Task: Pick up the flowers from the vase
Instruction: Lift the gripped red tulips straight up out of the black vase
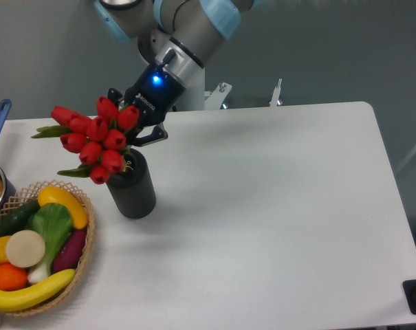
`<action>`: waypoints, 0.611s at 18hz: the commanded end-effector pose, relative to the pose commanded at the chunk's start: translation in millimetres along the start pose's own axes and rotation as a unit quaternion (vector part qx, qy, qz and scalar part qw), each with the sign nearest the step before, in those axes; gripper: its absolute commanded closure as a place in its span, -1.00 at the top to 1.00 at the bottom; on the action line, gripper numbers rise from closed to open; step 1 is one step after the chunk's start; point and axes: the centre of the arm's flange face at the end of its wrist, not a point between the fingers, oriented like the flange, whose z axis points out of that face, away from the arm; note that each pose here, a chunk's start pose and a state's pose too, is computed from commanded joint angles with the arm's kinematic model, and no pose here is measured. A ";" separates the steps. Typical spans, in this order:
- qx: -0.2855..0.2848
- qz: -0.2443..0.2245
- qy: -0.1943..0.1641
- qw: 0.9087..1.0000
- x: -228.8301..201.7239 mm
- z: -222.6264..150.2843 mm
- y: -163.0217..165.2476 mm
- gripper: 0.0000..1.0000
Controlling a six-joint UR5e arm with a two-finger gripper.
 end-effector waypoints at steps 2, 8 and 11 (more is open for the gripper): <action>0.000 0.000 0.000 1.000 -0.1 -0.3 -0.7 -1.00; 0.019 -0.029 -0.009 0.999 -4.2 -17.5 -30.3 -1.00; 0.027 -0.048 -0.013 0.998 -7.2 -24.4 -39.3 -1.00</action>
